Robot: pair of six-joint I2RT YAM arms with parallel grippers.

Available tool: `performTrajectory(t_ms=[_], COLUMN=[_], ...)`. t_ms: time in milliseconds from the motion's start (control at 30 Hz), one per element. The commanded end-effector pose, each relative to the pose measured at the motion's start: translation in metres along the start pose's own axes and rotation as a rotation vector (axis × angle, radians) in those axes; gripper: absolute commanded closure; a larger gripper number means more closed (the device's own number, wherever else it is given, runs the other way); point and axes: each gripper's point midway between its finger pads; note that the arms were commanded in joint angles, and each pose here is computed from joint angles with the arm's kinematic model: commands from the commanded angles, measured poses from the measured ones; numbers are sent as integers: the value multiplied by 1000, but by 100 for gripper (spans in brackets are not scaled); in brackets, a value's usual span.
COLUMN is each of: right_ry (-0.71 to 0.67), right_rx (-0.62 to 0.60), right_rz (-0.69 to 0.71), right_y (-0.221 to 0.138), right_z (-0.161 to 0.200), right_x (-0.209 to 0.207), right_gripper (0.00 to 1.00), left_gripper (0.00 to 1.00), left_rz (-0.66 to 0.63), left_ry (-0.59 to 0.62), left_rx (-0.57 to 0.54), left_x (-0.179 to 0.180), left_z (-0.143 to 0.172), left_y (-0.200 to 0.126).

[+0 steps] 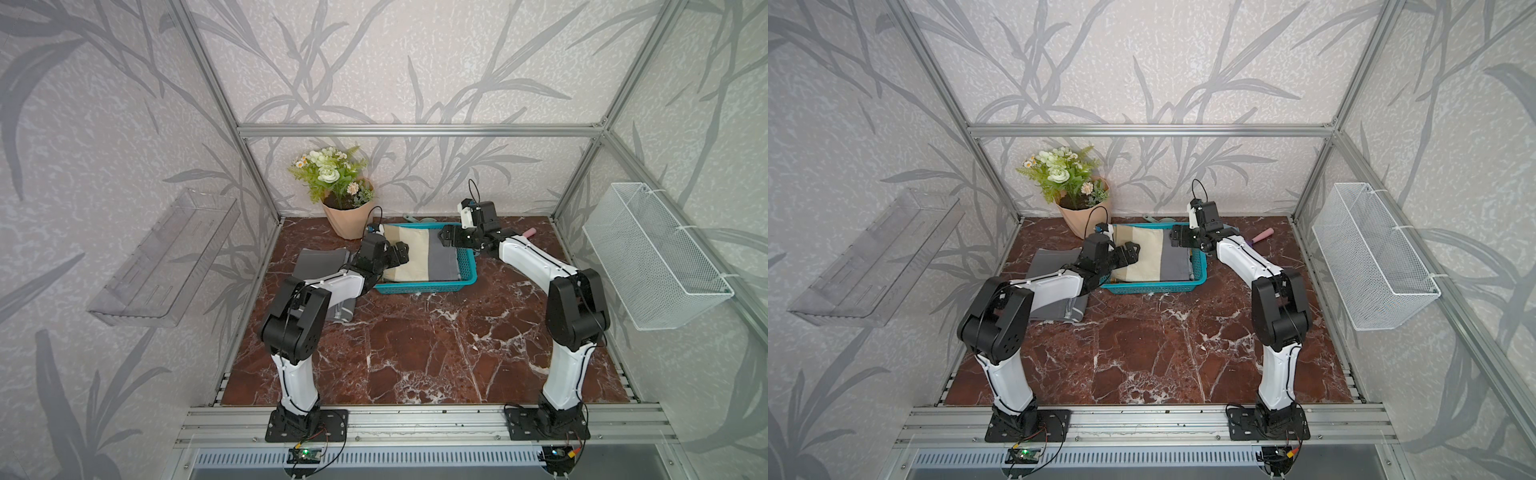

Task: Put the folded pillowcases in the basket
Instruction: Place the pillowcase in the basket.

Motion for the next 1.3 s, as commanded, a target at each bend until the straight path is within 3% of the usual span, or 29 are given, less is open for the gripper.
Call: performTrajectory(t_ms=[0, 67, 100, 167, 200, 233, 367, 533, 833, 1033, 1067, 1200, 1267], right_ry=[-68, -61, -57, -48, -43, -39, -24, -5, 20, 15, 10, -20, -62], right_rx=[-44, -43, -39, -22, -14, -4, 35, 72, 165, 159, 147, 81, 32], right_rz=[-38, -47, -48, -51, -48, -47, -18, 33, 168, 180, 170, 109, 75], right_y=[-9, -4, -2, 6, 11, 16, 41, 62, 80, 71, 67, 45, 29], right_z=[-9, -7, -6, -4, -3, -1, 7, 21, 63, 66, 62, 44, 36], right_x=[26, 27, 27, 27, 25, 25, 16, -2, -47, -51, -46, -22, -3], right_gripper=[46, 86, 93, 99, 99, 99, 99, 100, 100, 100, 95, 70, 49], left_gripper=[17, 47, 63, 90, 99, 100, 100, 100, 100, 100, 100, 80, 56], left_rz=[-48, 1, 14, 38, 56, 77, 127, -9, -184, -150, -125, -60, -47], left_ry=[-2, 7, 3, 9, 13, 9, -24, -26, -12, -41, -38, -20, -8], left_rx=[-104, -113, -115, -115, -112, -102, -43, 57, 123, 107, 97, 39, 7], left_x=[-8, -23, -27, -38, -42, -46, -53, -16, 44, 49, 43, 22, 15], left_z=[-43, -53, -58, -61, -61, -56, -37, 6, 55, 55, 49, 16, -2], left_y=[-22, -20, -18, -10, -5, 4, 36, 63, 61, 54, 52, 33, 19])
Point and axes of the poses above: each gripper's point midway between its finger pads, its own y axis out along the fingers, its own x axis along the line the jaws close on, z = x × y, and after that the axes turned 11 degrees about y, right-handed
